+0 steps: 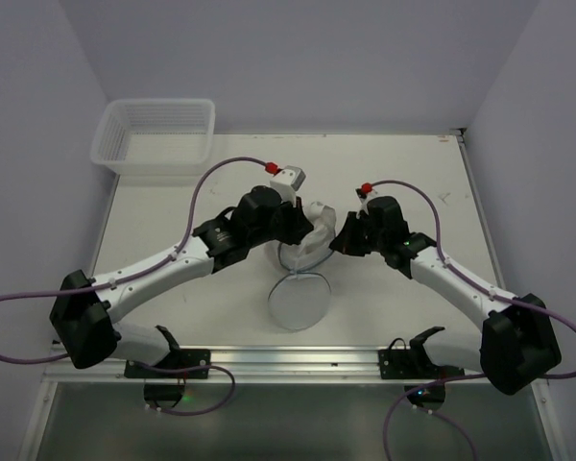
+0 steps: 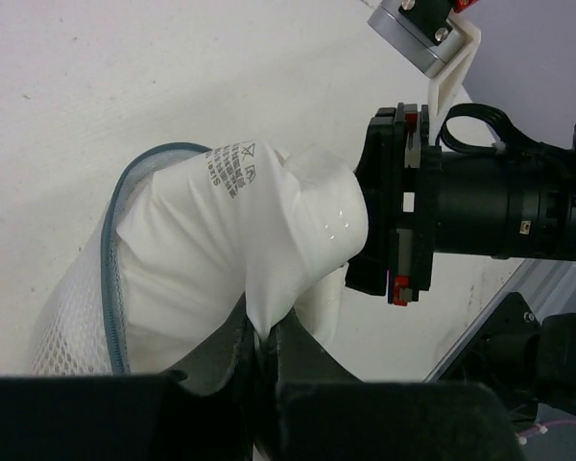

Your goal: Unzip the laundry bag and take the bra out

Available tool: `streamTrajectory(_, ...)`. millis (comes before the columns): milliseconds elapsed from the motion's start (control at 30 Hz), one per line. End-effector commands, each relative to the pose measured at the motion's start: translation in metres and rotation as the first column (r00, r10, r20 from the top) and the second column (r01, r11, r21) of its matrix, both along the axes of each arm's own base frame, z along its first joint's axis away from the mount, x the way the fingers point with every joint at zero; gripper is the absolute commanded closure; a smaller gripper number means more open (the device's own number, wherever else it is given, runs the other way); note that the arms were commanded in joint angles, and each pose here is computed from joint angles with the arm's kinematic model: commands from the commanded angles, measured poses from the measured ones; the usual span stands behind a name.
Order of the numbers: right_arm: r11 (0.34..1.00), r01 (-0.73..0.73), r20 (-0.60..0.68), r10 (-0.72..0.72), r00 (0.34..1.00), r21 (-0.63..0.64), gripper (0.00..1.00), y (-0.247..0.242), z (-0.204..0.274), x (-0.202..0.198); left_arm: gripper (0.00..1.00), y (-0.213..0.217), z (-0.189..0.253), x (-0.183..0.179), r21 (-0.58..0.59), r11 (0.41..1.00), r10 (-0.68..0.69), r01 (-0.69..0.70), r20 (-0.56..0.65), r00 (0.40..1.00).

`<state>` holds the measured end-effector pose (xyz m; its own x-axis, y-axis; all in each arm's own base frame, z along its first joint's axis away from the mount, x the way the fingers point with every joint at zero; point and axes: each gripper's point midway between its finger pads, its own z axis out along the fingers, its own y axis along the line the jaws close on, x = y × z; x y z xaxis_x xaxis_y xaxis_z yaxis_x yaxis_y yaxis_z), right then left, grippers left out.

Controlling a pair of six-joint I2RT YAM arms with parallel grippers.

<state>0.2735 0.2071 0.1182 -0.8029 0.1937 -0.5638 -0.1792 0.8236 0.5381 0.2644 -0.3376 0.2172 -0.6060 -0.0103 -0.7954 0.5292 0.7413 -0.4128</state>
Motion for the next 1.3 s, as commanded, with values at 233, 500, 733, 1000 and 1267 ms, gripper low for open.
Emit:
streamTrajectory(233, 0.999, 0.0, 0.041, 0.002, 0.999, -0.048, 1.0, -0.009, 0.002, 0.002, 1.0, 0.001, 0.048, 0.02, -0.336, 0.941, 0.06, -0.037, 0.057, 0.997)
streamTrajectory(500, 0.999, -0.006, 0.038, 0.008, 0.999, -0.035, 1.0, -0.007, 0.002, 0.0, 1.0, -0.026, 0.119, 0.01, -0.487, 0.864, -0.063, 0.128, 0.148, 0.987)
streamTrajectory(733, 0.999, -0.005, 0.02, 0.006, 1.0, -0.033, 1.0, -0.007, -0.006, -0.003, 1.0, 0.026, 0.185, 0.036, -0.461, 0.887, 0.125, 0.016, 0.274, 0.954)
streamTrajectory(1000, 0.999, -0.024, 0.023, 0.025, 0.999, -0.031, 1.0, -0.005, -0.004, -0.005, 1.0, 0.142, 0.228, 0.102, -0.36, 0.869, 0.464, -0.338, 0.36, 0.809)
streamTrajectory(1267, 0.997, -0.075, 0.04, 0.075, 0.996, 0.006, 1.0, 0.002, 0.006, -0.011, 1.0, 0.278, 0.215, 0.188, -0.295, 0.678, 0.733, -0.673, 0.343, 0.588)
